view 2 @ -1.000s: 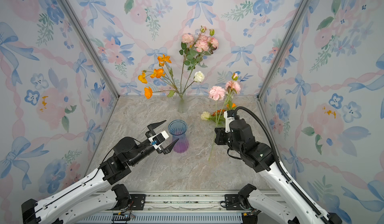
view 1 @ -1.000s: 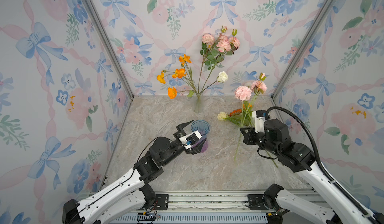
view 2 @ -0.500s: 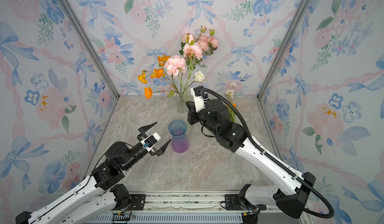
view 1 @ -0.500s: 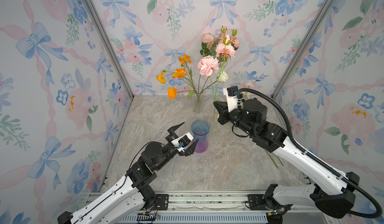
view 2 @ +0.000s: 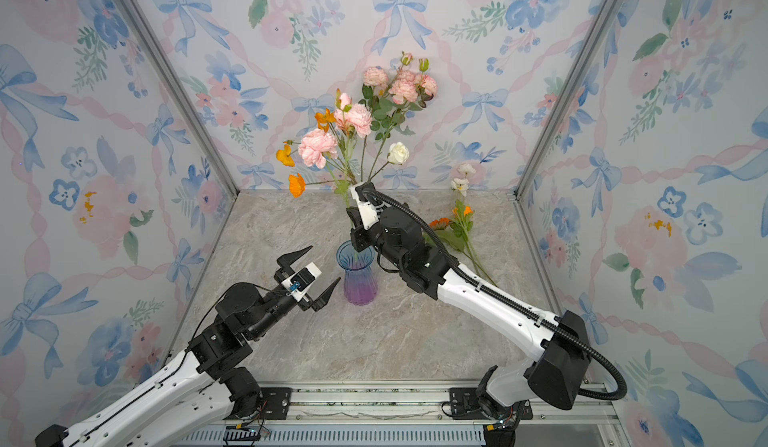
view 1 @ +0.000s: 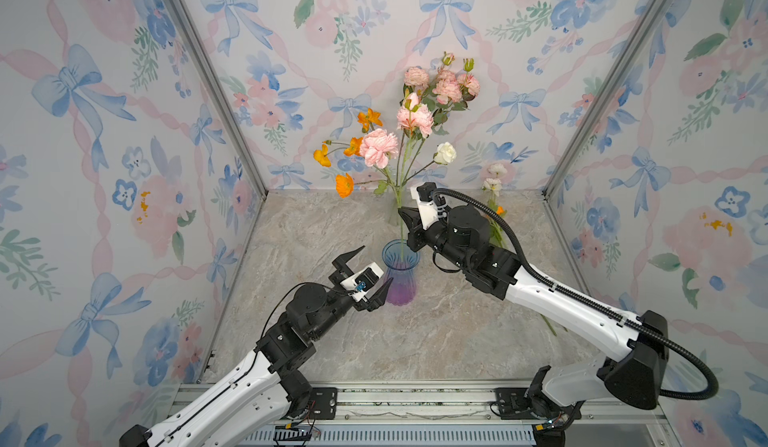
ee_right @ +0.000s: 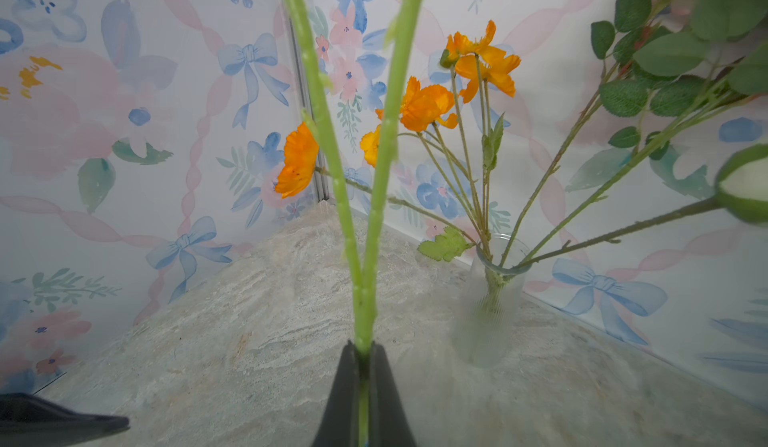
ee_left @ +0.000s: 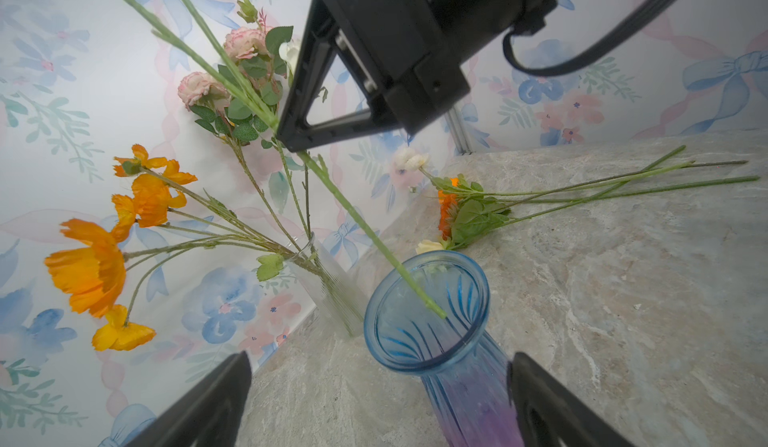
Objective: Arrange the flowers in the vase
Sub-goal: 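Carry the pink carnations over the blue-purple vase and lower stems in with right gripper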
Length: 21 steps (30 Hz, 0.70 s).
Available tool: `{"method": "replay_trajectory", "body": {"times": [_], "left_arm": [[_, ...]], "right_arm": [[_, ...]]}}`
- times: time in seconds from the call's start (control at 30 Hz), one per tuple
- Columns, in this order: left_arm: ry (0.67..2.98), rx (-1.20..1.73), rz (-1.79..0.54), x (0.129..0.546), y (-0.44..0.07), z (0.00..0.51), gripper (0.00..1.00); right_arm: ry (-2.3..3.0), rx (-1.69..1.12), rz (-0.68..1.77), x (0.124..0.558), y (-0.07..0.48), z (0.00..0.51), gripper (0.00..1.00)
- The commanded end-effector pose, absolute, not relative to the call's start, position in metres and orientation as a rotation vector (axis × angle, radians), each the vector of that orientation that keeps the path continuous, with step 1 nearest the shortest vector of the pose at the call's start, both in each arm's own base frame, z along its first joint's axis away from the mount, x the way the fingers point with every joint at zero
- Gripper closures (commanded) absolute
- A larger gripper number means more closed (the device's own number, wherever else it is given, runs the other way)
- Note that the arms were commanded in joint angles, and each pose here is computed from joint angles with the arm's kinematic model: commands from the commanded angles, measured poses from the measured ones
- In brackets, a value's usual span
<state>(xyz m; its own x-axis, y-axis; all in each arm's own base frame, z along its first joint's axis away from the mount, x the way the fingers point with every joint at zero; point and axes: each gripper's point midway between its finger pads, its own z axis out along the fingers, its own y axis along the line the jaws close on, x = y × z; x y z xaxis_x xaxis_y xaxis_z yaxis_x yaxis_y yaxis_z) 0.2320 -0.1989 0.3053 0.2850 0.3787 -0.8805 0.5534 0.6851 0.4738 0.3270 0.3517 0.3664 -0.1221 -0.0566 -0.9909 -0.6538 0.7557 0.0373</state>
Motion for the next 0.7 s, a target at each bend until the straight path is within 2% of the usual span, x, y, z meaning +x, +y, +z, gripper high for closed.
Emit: {"method": "replay_trajectory", "body": {"times": [0.0, 0.67], "left_arm": [[1.306, 0.852, -0.176, 0.231, -0.201, 0.309, 0.02], [1.319, 0.866, -0.174, 0.232, -0.203, 0.304, 0.02]], "right_arm": [[1.595, -0.577, 0.573, 0.322, 0.362, 0.366, 1.00], [1.725, -0.596, 0.503, 0.309, 0.367, 0.277, 1.00]]}}
